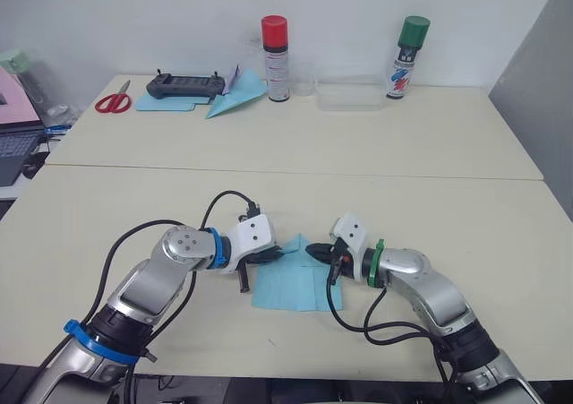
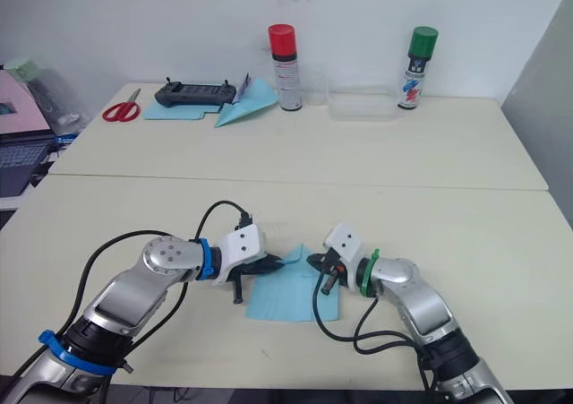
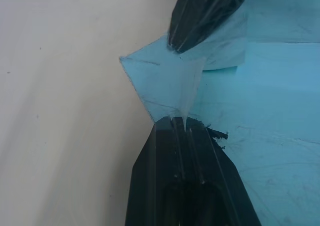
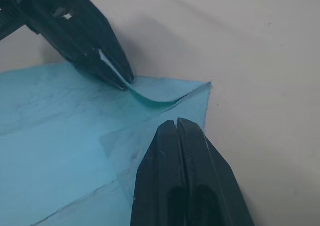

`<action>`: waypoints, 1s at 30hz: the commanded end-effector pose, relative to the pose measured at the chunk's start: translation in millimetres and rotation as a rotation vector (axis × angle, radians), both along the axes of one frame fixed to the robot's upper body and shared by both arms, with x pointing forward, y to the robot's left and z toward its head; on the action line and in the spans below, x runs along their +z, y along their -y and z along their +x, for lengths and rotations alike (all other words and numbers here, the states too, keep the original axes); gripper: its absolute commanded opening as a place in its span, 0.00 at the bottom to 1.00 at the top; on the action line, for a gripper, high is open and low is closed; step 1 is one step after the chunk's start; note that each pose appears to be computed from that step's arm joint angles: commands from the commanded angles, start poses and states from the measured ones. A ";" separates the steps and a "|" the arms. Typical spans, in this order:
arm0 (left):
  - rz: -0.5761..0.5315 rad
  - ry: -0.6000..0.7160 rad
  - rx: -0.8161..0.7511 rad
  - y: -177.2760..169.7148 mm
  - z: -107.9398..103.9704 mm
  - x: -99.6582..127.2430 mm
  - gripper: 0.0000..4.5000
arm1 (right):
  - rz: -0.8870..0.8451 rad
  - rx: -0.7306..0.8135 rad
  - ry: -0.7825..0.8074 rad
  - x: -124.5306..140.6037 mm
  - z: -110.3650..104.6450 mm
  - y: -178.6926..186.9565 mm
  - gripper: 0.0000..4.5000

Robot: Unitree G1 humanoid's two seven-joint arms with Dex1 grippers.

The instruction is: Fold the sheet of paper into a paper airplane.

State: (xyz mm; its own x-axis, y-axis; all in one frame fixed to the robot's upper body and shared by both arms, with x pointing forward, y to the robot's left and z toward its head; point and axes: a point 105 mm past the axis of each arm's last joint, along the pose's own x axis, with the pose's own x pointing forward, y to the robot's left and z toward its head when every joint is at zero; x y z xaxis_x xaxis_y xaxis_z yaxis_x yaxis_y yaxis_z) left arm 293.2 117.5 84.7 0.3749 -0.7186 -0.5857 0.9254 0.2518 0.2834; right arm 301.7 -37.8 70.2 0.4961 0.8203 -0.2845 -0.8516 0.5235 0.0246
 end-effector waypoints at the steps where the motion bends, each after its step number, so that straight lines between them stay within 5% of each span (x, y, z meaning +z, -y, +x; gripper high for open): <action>1: 0.020 0.004 -0.034 3.0 -2.5 -2.0 0.00 | 0.088 -0.027 0.033 24.9 11.9 -3.2 0.00; 18: 0.057 0.072 -0.047 -1.7 1.6 -1.1 0.00 | -0.090 0.112 -0.054 -15.2 0.1 -23.6 0.00; 24: -0.072 -0.003 -0.037 -8.3 -11.7 28.7 0.35 | -0.116 0.082 -0.050 -22.9 2.8 -18.8 0.00; 28: -0.279 -0.170 0.063 -25.8 -20.2 58.5 0.63 | -0.117 0.094 -0.054 -25.4 -0.6 -18.7 0.00; 30: -0.396 -0.176 0.149 -35.7 -10.5 68.9 0.63 | -0.119 0.112 -0.052 -25.8 -3.1 -18.9 0.00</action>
